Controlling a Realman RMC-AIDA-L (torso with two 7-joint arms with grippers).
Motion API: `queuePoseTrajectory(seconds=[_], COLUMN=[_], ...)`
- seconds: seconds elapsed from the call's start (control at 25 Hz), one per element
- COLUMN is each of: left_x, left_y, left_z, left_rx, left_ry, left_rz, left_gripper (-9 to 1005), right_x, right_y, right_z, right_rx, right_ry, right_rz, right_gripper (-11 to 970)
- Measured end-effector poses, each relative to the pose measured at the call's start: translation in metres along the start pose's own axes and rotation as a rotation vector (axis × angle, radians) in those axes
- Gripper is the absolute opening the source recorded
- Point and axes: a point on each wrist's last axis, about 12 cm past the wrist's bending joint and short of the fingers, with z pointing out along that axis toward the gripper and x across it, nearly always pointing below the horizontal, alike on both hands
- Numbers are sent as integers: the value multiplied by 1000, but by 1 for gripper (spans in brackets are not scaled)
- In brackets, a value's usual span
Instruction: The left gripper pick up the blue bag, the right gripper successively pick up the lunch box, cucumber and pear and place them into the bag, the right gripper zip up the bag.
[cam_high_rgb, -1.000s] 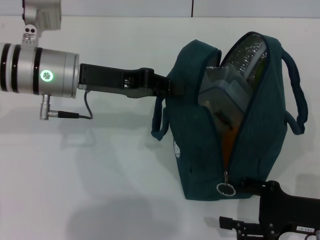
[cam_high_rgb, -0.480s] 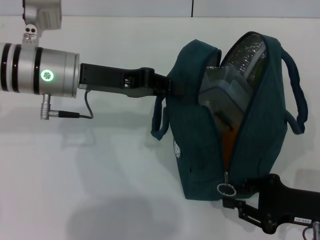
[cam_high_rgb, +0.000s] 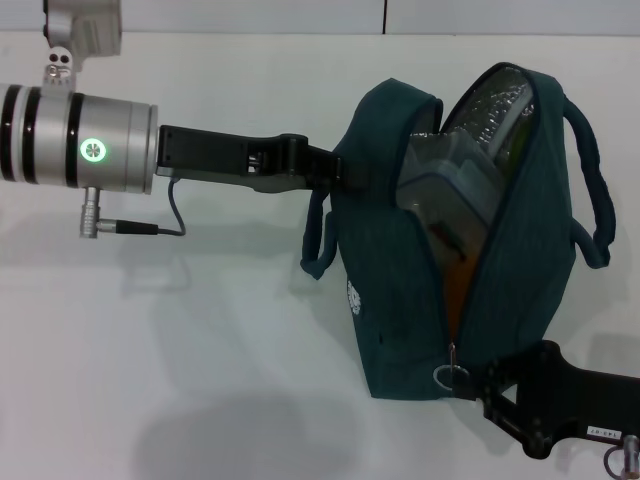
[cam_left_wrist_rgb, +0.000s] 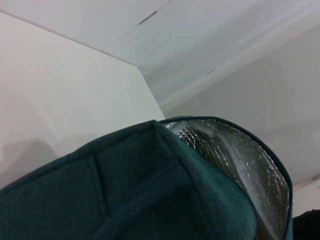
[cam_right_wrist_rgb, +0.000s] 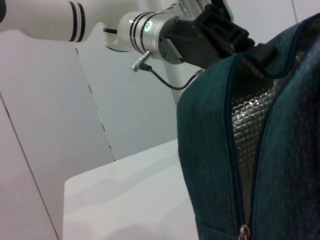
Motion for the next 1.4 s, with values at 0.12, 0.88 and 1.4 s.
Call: queuePoseTrajectory(seconds=[0.12,0.88,1.4], left_x=[1,1,9], left_y=[0,2,8], left_z=[0,-3,-10], left_rx=[1,7,6], left_ry=[0,-29,-83], left_rz=[3,20,39], left_gripper=[55,56,56], right_x=[0,-2,-19], right_y=[0,9,10], right_z=[0,-33,-31], right_rx=[4,72,37], right_ry=[-3,-155,-274], right_rz=[1,17,-34], right_gripper=[9,10,10])
